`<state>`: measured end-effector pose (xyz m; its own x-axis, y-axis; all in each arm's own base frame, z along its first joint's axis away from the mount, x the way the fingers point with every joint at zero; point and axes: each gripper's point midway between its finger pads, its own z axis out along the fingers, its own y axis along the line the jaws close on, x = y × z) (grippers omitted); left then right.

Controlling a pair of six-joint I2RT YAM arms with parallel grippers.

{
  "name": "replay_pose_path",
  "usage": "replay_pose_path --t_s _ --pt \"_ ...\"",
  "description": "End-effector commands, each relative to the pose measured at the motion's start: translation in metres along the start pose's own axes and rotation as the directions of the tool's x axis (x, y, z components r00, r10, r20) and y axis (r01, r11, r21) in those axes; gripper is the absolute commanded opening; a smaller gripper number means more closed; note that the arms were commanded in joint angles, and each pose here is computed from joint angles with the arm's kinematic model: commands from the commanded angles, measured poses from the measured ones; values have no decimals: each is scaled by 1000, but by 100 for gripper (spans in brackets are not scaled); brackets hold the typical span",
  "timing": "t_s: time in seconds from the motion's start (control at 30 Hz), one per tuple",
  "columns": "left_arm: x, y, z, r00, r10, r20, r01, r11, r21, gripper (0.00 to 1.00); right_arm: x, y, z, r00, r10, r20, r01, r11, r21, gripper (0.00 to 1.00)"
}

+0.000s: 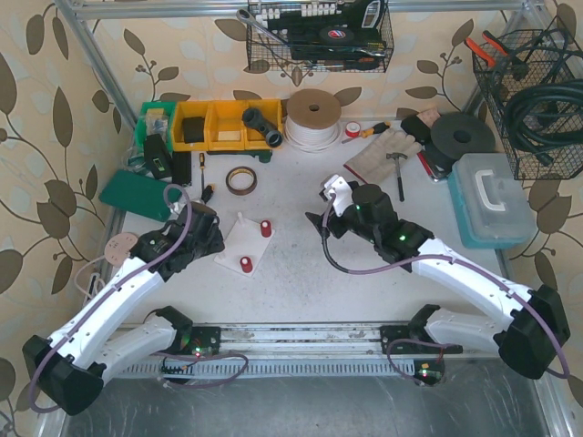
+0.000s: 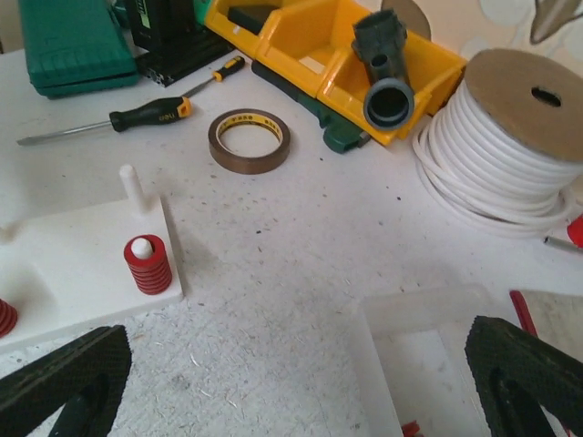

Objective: Install the large spring

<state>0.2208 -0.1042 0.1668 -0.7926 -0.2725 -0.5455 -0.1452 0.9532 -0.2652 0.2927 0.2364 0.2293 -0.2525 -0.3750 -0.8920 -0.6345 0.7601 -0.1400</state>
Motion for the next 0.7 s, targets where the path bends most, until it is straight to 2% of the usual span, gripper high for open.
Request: replay_pose_path --t_s 0.0,0.67 --pt "1 24 4 999 -27 26 30 993 -118 0 4 -2 0 999 49 3 -49 999 -3 99" --pt "3 19 36 998 49 29 -45 991 -125 0 9 -9 -1 998 55 -3 -55 998 3 99"
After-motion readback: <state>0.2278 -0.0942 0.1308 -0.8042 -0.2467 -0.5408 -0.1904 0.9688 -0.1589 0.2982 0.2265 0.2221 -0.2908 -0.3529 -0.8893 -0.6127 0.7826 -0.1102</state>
